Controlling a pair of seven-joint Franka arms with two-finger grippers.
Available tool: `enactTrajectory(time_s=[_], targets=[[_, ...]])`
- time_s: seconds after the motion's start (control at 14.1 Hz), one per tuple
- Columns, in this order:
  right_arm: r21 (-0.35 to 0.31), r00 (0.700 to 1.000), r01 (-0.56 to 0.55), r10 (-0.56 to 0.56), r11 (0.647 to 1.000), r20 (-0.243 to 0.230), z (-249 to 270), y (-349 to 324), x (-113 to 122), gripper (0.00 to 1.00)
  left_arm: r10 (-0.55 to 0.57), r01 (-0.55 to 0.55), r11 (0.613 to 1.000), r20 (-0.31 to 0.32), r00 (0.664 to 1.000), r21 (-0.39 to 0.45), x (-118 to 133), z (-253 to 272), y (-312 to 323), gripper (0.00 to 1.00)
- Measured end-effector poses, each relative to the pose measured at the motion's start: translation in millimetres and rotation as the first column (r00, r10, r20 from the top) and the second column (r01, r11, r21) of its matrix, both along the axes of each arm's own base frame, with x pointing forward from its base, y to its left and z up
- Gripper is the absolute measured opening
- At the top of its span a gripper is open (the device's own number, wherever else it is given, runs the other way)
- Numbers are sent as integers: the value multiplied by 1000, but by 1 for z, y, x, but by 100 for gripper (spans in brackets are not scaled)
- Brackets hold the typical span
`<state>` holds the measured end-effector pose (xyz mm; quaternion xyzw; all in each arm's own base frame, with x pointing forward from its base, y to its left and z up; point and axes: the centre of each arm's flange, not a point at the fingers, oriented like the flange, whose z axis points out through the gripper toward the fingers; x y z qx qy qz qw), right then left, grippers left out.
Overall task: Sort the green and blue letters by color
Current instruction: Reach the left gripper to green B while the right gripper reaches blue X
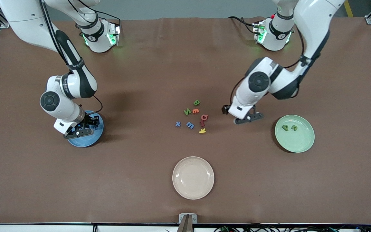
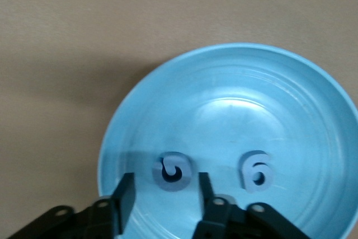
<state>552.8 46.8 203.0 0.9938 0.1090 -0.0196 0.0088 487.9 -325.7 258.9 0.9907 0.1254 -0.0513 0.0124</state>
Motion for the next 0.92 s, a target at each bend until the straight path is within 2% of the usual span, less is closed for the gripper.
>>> enactTrajectory(time_s=[0.14, 0.28, 0.43, 0.57, 0.71, 0.92], targets=[[10, 1000, -10, 10, 1000, 4, 7, 10, 3, 79, 20, -20, 1000, -4, 1000, -15, -15, -7, -29, 85], [11, 1000, -8, 9, 1000, -21, 26, 22, 12, 99, 31, -31, 999, -13, 999, -31, -33, -18, -56, 85], [5, 999, 20, -20, 1000, -38, 55, 46, 28, 100, 44, -45, 998, -29, 999, -42, -52, -30, -78, 85], [3, 997, 72, -71, 997, -19, 83, 86, 38, 100, 61, -63, 996, -33, 998, -62, -63, -38, -93, 85], [21, 990, 137, -138, 990, 7, 99, 137, 37, 100, 87, -90, 992, -29, 996, -88, -66, -40, -104, 85], [41, 965, 261, -262, 965, 18, 98, 227, 27, 100, 93, -97, 990, -38, 995, -104, -68, -45, -118, 85]])
